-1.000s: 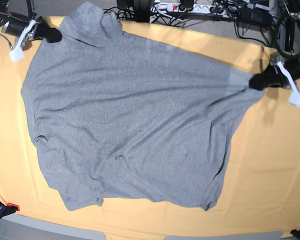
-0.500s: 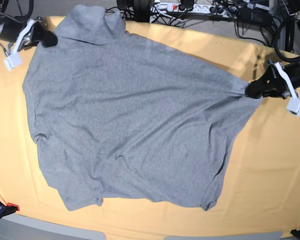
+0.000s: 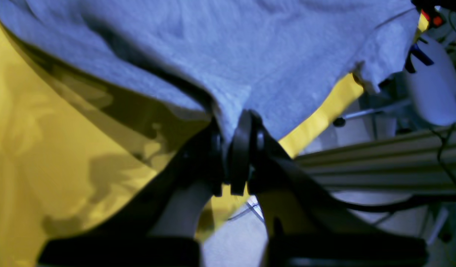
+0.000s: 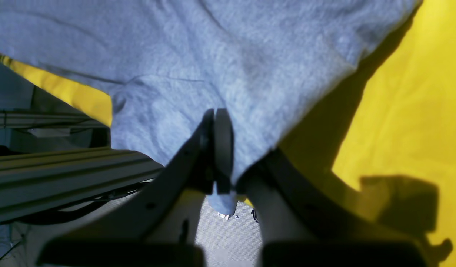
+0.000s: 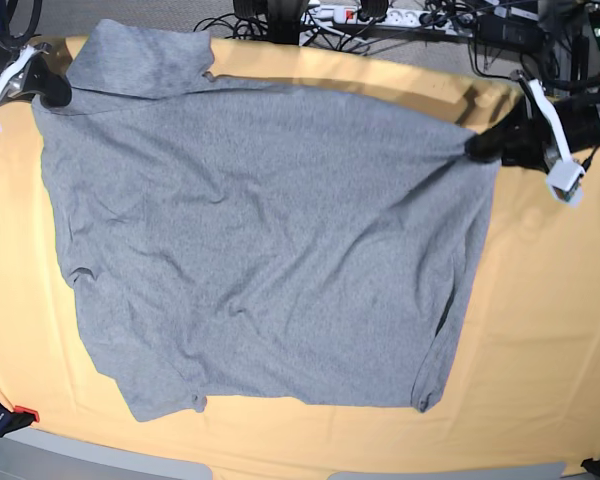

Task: Layout the t-shirt on the table in an organized manner, then fold the t-shirt properly
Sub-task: 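Pull the shoulder corners apart and away from the robot, stretching the shirt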

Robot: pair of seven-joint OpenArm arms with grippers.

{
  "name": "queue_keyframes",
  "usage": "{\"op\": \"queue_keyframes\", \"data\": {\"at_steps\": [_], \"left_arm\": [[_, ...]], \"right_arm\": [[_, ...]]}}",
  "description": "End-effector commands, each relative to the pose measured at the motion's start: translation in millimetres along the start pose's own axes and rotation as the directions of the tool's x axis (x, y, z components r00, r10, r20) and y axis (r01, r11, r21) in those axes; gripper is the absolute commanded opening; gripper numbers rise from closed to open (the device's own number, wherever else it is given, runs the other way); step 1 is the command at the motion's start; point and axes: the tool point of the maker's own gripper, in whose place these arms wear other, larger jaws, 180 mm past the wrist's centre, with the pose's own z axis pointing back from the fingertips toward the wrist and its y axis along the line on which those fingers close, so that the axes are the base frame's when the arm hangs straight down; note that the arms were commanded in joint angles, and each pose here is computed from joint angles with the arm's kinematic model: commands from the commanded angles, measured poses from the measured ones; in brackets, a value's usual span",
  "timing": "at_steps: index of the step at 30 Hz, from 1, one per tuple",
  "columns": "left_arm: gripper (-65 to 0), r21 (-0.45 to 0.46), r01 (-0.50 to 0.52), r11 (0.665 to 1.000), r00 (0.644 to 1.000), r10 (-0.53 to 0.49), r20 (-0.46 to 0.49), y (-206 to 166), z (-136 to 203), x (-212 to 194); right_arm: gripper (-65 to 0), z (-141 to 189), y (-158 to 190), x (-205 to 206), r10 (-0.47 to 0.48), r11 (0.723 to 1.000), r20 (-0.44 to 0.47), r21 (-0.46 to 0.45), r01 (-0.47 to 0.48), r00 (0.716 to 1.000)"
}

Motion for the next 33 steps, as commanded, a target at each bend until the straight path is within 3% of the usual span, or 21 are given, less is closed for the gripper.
{"op": "queue_keyframes", "data": {"at_steps": [1,11,22,33], "left_arm": [[-65.0,-0.005,0.024,1.000,0.999,-0.023,0.022,-3,5,8],[-65.0,0.008,0.033,0.999,0.999,-0.033,0.005,1,9,7],[-65.0,0.107,0.167,0.980,0.985,-0.160,-0.067,18,42,27],[-65.0,0.052,0.087,0.995,0.979,-0.076,-0.190,3,43,-14]], "right_arm": [[-65.0,6,1,7,0.027,1.000,0.015,-0.003,-0.027,1.000],[-65.0,20,-6,-6,-0.001,0.999,-0.010,-0.044,0.000,1.000],[-65.0,24,1,-6,0.009,0.999,-0.006,-0.040,-0.009,1.000],[-65.0,24,1,-6,0.009,0.999,-0.007,-0.038,-0.010,1.000]]}}
